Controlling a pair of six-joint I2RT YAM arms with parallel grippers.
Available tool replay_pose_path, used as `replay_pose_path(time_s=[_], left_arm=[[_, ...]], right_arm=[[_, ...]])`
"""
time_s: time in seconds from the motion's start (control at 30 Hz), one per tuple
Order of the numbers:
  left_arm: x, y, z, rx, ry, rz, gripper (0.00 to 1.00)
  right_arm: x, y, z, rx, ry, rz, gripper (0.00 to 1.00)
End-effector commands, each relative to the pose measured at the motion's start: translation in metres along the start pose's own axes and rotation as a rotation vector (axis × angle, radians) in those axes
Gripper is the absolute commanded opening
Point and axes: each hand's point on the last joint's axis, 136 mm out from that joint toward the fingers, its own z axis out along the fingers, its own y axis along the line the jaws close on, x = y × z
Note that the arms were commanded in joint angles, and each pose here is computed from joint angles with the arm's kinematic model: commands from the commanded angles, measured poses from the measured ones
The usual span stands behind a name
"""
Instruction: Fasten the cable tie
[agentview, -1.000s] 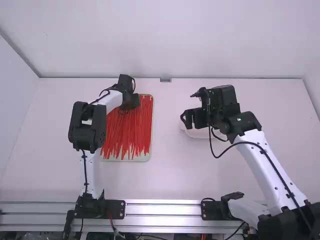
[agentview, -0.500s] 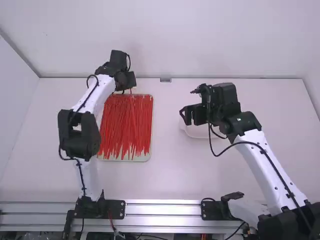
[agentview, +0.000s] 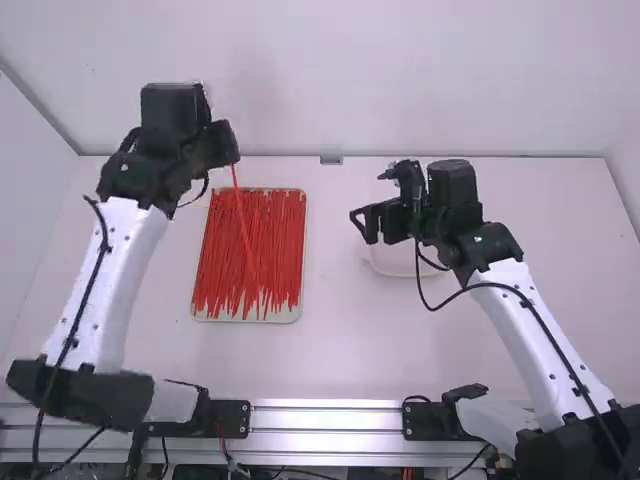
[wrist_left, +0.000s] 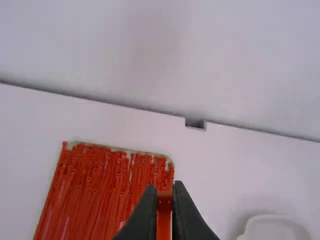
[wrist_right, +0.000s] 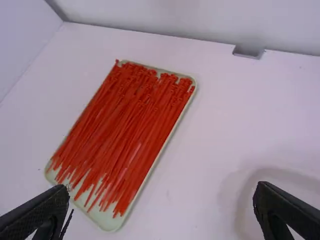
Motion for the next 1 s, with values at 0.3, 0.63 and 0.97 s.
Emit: replay_pose_path(time_s=[0.3,0.63,0.97], left_arm=[[0.055,-0.007,-0.054,0.134,-0.180,-0.043,0.02],[0.071,-0.053,-0.052,0.469,-0.233,-0.059,0.02],[0.067,-0.111,-0.060,0.710,-0.188,-0.059,0.02]], right_arm=[[-0.019,0.062,-0.011,-0.268,-0.055,-0.073,0.98],[-0.026,0.113,-0.012,-0.420,-0.094,-0.141,0.98],[-0.020,0.130,-0.007,-0.427,-0.082,-0.169,0.95]])
